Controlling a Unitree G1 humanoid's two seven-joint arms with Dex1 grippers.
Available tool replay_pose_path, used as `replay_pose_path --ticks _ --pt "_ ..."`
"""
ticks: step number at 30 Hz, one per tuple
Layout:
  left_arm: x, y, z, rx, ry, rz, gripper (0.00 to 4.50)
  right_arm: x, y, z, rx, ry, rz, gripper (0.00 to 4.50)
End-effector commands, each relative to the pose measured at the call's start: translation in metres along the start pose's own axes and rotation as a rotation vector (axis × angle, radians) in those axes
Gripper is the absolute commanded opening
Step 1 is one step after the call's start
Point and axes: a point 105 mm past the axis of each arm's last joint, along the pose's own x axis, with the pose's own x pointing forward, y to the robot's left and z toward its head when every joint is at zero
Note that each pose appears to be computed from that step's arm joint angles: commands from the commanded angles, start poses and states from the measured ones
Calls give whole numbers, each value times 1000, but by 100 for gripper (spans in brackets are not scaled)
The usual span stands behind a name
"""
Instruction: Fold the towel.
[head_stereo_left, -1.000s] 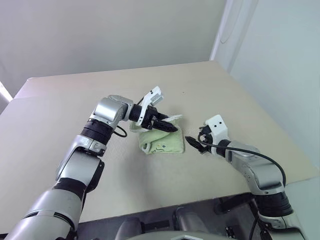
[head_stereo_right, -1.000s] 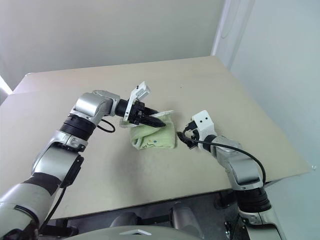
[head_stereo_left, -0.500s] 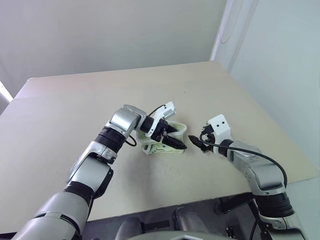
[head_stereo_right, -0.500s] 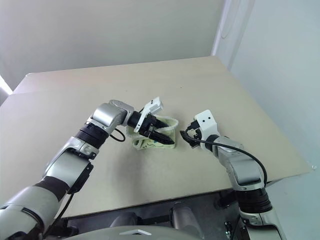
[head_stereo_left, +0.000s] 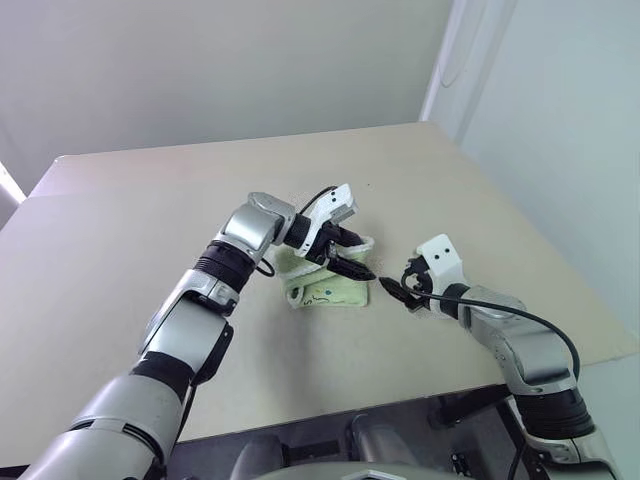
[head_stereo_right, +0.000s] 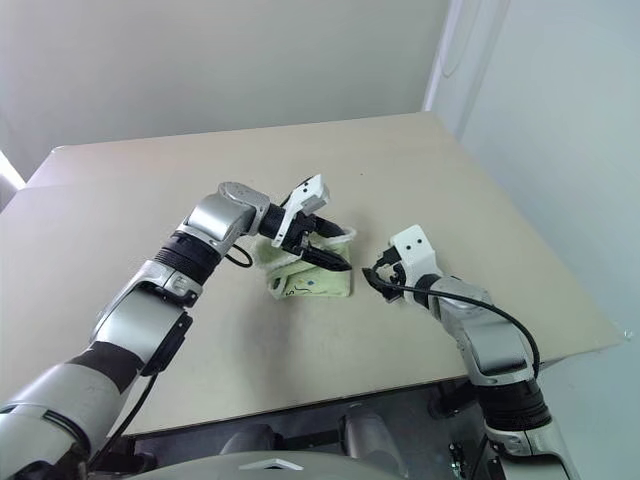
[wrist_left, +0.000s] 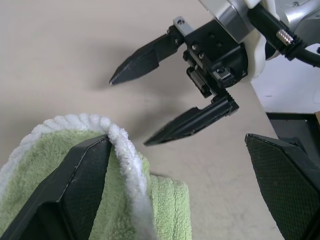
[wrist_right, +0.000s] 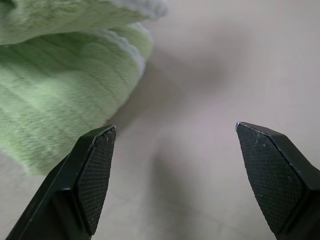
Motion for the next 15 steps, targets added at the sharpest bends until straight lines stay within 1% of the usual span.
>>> replay_pose_path --ticks 1,4,6,11,15 --pt "-11 4 18 65 -18 21 450 -5 7 17 -71 -55 36 404" --pt "-12 3 16 56 0 9 450 -6 11 15 -88 -43 63 404" --pt "-10 0 10 61 22 -10 450 -5 11 14 -91 -41 66 404" --pt "-6 -11 6 29 5 -95 450 -2 10 15 -92 -40 50 404" --pt "0 -17 -12 39 91 -115 450 -1 11 14 -93 -35 47 404"
